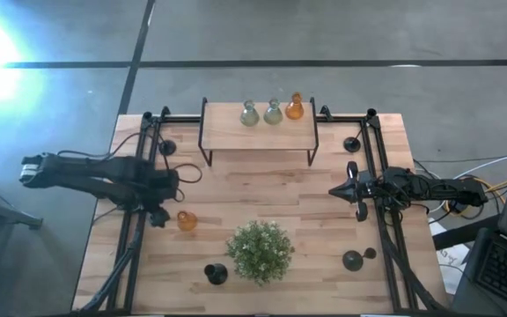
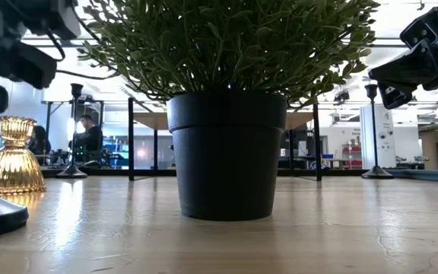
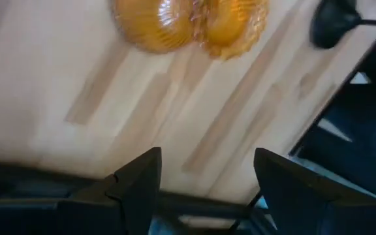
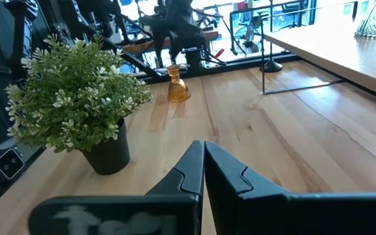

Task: Pick & Place candle stick holders
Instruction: Put the orange glass candle holder on the shelf aligned with the other glass candle holder

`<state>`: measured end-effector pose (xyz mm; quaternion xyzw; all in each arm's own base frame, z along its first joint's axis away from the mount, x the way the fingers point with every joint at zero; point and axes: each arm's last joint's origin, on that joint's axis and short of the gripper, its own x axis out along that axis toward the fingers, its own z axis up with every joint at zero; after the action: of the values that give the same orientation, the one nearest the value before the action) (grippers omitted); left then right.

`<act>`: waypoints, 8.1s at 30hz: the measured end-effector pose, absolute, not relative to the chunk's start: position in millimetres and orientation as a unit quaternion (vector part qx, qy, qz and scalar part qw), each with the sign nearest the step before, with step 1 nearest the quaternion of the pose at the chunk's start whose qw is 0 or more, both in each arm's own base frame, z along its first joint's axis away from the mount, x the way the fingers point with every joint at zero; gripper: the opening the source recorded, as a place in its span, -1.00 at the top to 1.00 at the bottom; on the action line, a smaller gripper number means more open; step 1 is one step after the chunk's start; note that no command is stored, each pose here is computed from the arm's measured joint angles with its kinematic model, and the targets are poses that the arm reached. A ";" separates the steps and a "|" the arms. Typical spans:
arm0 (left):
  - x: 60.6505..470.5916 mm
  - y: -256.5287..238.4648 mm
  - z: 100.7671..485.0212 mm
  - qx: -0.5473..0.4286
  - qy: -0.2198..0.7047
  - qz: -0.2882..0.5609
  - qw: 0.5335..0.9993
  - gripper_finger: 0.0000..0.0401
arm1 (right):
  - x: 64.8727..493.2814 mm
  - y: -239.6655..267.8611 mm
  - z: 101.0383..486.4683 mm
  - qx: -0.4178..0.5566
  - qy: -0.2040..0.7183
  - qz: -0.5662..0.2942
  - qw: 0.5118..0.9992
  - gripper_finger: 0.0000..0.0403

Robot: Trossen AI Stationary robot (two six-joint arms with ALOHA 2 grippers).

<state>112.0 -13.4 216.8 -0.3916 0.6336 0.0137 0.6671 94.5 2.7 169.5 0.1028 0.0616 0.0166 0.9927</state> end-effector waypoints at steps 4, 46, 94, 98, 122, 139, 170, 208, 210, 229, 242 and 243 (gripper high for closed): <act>120.2 -12.8 206.3 -0.396 0.605 0.015 0.690 -0.23 | 94.5 2.7 169.5 0.103 0.062 0.017 0.993 0.96; 146.5 -3.0 157.3 -0.244 0.425 0.051 0.870 -0.24 | 94.4 2.7 169.4 0.103 0.062 0.017 0.993 0.96; 184.0 -3.0 150.8 -0.171 0.356 -0.005 0.919 -0.59 | 94.4 2.7 169.5 0.103 0.062 0.017 0.993 0.96; 183.8 -3.1 150.7 -0.169 0.357 -0.006 0.919 -0.55 | 94.4 2.7 169.5 0.103 0.062 0.017 0.993 0.96; 185.2 -0.7 151.7 -0.146 0.345 0.030 0.927 0.34 | 94.4 2.7 169.5 0.103 0.061 0.017 0.993 0.96; 206.7 5.2 190.8 -0.159 0.231 0.118 0.953 0.34 | 94.4 2.7 169.4 0.103 0.062 0.017 0.993 0.96; 245.2 157.5 312.3 -0.110 0.172 0.381 0.902 0.34 | 94.4 2.7 169.5 0.103 0.062 0.017 0.993 0.96; 257.9 222.6 279.2 -0.088 0.191 0.430 0.878 0.34 | 94.5 2.8 169.3 0.103 0.062 0.017 0.993 0.96; 258.0 222.6 279.0 -0.088 0.191 0.428 0.879 0.33 | 94.5 2.7 169.4 0.103 0.062 0.017 0.993 0.96; 259.4 222.2 278.0 -0.096 0.187 0.390 0.897 0.23 | 94.4 2.7 169.5 0.103 0.062 0.017 0.993 0.96; 258.1 223.9 277.4 -0.100 0.186 0.393 0.895 -0.25 | 94.5 2.7 169.5 0.103 0.062 0.017 0.993 0.96; 258.0 223.8 277.2 -0.100 0.187 0.393 0.895 -0.26 | 94.5 2.7 169.4 0.103 0.062 0.017 0.993 0.96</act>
<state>258.0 223.8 277.2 -0.1004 0.1874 0.3930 0.8946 94.5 2.7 169.4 0.1028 0.0616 0.0166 0.9927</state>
